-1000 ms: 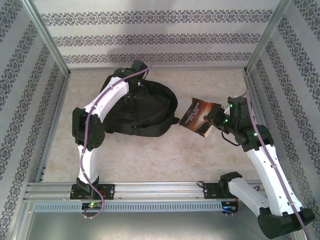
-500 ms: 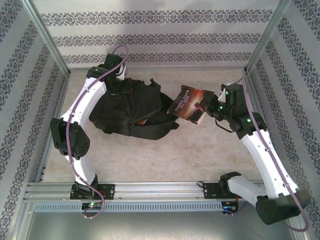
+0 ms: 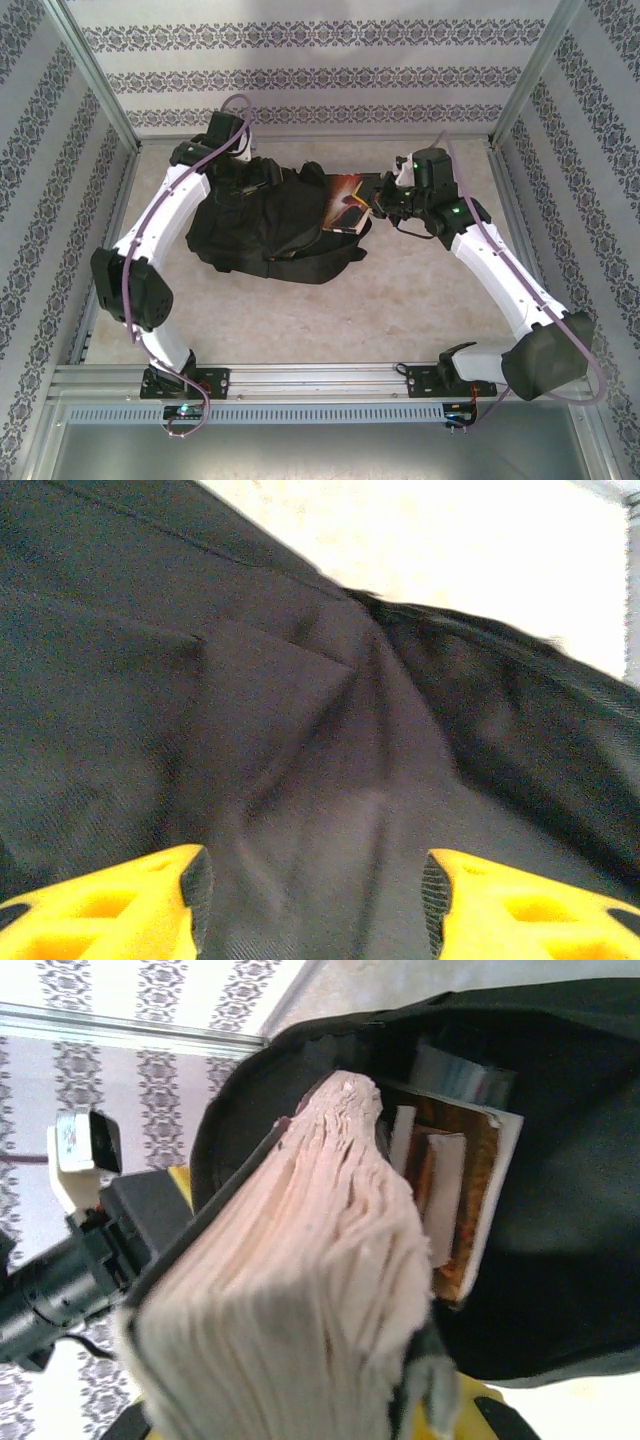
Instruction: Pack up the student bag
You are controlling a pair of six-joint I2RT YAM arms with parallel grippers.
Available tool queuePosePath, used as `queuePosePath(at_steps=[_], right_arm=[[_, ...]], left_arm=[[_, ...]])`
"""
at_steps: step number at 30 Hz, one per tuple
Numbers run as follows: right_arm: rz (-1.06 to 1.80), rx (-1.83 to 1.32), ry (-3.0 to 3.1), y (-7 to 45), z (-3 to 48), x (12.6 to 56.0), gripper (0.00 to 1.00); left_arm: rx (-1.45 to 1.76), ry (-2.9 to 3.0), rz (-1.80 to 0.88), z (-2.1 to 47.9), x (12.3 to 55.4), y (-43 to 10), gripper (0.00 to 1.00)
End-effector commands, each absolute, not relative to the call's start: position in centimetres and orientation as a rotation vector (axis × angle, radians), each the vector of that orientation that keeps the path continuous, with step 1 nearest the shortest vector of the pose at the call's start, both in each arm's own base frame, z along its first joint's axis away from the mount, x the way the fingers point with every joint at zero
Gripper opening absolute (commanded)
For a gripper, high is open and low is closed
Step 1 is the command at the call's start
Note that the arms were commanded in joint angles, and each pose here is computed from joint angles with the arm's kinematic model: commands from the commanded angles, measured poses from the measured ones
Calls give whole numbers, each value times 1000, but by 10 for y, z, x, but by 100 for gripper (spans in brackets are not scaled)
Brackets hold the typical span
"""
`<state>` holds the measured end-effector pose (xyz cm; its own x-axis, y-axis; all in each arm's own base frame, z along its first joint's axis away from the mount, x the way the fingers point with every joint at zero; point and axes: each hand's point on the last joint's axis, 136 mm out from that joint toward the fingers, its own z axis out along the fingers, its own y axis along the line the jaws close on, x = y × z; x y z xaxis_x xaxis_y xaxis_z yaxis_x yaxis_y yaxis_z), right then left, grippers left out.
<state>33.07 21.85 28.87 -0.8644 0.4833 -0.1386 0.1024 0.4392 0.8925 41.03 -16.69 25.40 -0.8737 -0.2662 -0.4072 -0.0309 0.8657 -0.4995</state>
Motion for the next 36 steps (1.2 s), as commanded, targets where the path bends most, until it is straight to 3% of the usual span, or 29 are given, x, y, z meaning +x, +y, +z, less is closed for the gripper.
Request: queuePosePath(at_steps=[1,4,11,18,26,36], right_arm=[[1638,294,2186,248,342,324,0],[1677,271,2196,260,342,323,0],[1695,228,2216,276,341,321,0],[1687,226,2231,280,337,323,0],[1668,250,2265,279,323,321,0],[1683,247,2271,284,318,320,0]], left_arm=[[-275,2444,-759,305,395,-180,66],[-248,2463,-845,317,378,-198,73],[-53,2514,-934,340,342,-231,76],[200,2635,-748,323,323,-259,76],[212,2752,-290,291,319,-225,71],[184,2769,-299,278,311,-225,68]])
